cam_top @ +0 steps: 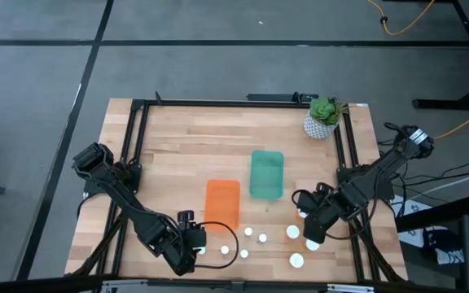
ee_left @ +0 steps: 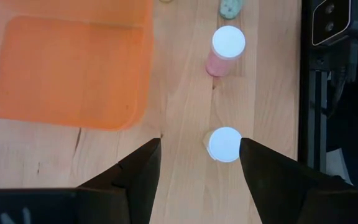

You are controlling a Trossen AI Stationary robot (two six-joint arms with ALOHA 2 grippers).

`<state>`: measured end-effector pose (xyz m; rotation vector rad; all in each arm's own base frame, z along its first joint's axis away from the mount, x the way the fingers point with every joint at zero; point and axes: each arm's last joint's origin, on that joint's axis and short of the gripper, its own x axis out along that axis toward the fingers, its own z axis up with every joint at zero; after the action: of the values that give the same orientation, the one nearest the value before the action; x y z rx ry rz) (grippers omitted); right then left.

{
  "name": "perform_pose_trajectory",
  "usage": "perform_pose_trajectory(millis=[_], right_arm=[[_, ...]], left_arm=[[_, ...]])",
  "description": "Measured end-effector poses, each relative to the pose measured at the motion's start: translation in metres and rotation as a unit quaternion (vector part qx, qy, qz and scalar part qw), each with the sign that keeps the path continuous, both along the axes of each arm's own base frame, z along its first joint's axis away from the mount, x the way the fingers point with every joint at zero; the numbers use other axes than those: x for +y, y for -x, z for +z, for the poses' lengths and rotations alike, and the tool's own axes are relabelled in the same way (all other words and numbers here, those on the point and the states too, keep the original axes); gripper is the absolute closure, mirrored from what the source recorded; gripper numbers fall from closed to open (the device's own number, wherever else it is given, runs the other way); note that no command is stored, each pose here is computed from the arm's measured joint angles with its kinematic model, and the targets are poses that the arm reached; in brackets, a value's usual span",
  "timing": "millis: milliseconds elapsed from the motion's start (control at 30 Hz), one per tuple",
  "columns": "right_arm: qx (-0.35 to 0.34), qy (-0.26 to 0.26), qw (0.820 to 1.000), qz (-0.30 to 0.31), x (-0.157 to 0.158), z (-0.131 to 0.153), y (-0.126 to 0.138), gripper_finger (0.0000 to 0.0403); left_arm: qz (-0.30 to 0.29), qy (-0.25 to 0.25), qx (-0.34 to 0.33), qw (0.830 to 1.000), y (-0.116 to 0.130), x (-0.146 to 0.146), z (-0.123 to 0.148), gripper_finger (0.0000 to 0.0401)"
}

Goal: Pick and place medicine bottles into bin by pill shape (circle, oval)
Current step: Put the big orange capsule bottle into the green bin

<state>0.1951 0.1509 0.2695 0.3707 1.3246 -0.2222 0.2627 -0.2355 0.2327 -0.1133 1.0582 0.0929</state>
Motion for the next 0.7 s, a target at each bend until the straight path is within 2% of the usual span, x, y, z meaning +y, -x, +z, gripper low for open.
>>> perform_pose_trajectory(millis=[233,700], right_arm=[[0.058,0.034,0.996,-0.059,0.001,-0.016,-0.002,0.0123],[0.099,0.067,0.992,-0.026,0.006,-0.040,-0.017,0.0123]], left_arm=[[0.000,0.000,0.000,1.000,0.000,0.000,0.000,0.0190],[0.005,-0.009,-0.008,1.000,0.000,0.001,0.000,0.0190]])
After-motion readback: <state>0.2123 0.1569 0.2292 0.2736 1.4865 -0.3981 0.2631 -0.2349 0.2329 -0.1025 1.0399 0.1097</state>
